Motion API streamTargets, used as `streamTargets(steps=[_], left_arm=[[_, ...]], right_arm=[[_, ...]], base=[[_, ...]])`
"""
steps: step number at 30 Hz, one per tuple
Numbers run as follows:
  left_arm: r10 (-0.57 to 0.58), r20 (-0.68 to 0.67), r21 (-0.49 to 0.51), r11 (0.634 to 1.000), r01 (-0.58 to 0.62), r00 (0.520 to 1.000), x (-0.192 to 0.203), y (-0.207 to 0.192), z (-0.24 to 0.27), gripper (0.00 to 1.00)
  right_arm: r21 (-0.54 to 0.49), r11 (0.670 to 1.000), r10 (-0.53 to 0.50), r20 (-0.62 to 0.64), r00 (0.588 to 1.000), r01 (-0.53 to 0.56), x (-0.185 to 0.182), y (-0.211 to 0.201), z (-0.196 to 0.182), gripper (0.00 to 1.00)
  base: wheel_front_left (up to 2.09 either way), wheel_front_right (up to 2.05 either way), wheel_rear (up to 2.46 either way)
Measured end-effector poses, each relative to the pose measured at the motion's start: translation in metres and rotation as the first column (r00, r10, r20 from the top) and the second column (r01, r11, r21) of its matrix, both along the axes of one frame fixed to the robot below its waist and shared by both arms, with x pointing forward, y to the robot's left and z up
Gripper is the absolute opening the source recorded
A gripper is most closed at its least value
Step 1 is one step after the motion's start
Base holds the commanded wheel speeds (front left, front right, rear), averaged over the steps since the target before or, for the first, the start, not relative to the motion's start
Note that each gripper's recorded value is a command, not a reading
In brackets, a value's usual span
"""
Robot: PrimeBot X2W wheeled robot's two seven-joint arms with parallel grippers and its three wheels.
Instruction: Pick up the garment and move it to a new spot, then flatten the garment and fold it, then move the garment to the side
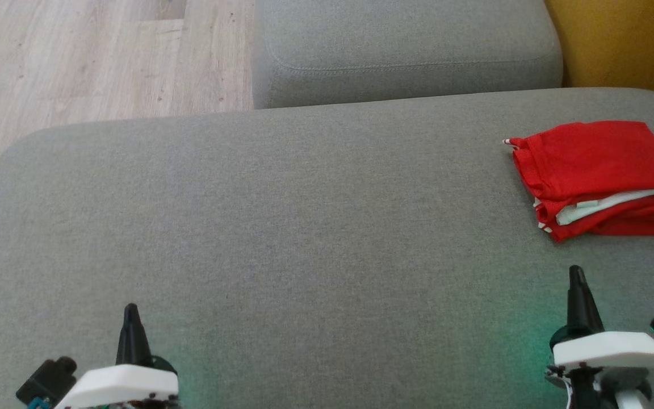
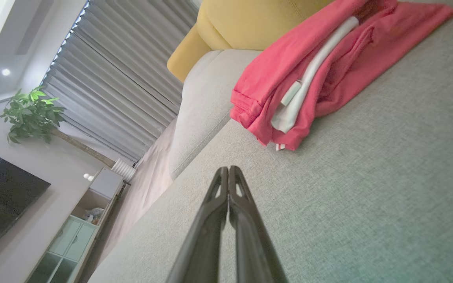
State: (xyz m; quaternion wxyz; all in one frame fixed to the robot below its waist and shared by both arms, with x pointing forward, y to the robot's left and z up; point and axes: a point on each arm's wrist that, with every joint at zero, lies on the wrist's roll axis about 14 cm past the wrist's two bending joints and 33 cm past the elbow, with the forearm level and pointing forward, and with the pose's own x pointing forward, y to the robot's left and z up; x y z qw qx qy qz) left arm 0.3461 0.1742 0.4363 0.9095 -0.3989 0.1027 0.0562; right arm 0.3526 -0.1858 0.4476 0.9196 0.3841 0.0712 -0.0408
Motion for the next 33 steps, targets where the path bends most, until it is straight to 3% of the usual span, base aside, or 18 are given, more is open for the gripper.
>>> streamTargets(steps=[17,33], left_arm=[[0.026,0.008,-0.160,0.987,-0.024,1.000,0.007,0.003,0.006,0.00],[0.054,0.012,-0.313,0.949,-0.048,0.998,0.012,0.006,0.011,0.00]], right_arm=[[0.164,0.986,-0.038,0.004,0.999,0.037,0.006,-0.005,0.006,0.00],[0.325,0.943,-0.072,-0.012,0.997,0.072,0.006,-0.011,0.005,0.00]], base=[[0.00,0.00,0.00],[0.00,0.00,0.00]])
